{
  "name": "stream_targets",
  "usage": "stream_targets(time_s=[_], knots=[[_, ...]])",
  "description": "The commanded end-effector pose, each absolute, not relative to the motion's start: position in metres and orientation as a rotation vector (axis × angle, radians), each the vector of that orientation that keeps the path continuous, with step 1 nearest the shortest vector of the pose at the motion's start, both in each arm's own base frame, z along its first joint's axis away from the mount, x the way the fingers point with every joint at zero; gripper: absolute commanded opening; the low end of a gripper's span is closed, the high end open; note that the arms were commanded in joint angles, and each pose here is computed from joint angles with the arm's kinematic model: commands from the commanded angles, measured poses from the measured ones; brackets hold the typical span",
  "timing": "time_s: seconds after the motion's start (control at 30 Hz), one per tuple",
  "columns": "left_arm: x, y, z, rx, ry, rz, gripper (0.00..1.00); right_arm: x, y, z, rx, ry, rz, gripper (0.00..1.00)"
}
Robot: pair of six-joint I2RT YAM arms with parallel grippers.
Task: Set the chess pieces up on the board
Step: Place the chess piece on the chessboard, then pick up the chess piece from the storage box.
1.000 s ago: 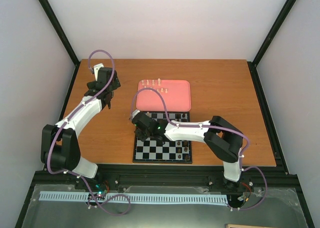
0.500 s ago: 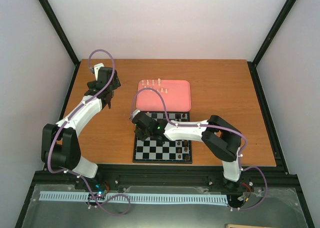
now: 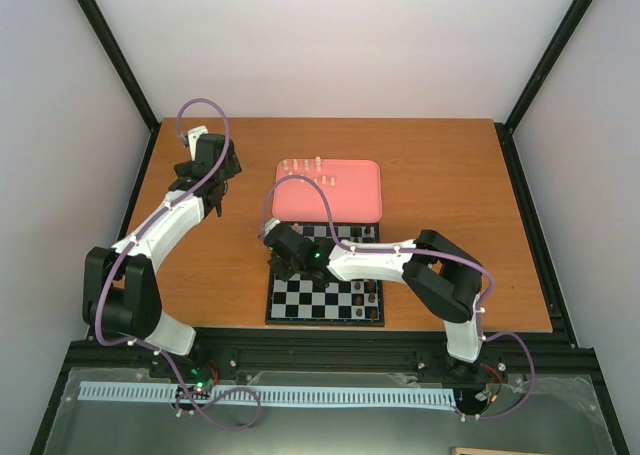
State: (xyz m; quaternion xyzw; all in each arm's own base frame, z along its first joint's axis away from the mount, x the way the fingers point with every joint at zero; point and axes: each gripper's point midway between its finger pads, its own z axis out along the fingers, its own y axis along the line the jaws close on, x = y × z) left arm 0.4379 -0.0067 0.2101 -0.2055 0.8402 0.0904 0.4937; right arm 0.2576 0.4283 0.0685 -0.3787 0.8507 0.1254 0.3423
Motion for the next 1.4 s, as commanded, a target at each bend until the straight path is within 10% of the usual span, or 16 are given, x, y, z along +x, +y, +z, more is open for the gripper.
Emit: stream_targets(time_s=[0.0, 0.7, 1.37], knots=[[0.444, -0.010, 0.225, -0.485, 2.009, 0.212, 1.00, 0.257, 0.425, 0.063, -0.989, 2.232, 0.326, 0.20], [0.439, -0.010, 0.234, -0.484, 1.996, 0.191, 1.00, 0.260, 0.406, 0.160, -0.895, 2.077, 0.297, 0.59], [0.438, -0.012, 0.236, -0.479, 1.988, 0.172, 1.00, 0.510, 0.328, 0.154, -0.515, 2.197, 0.111, 0.62]])
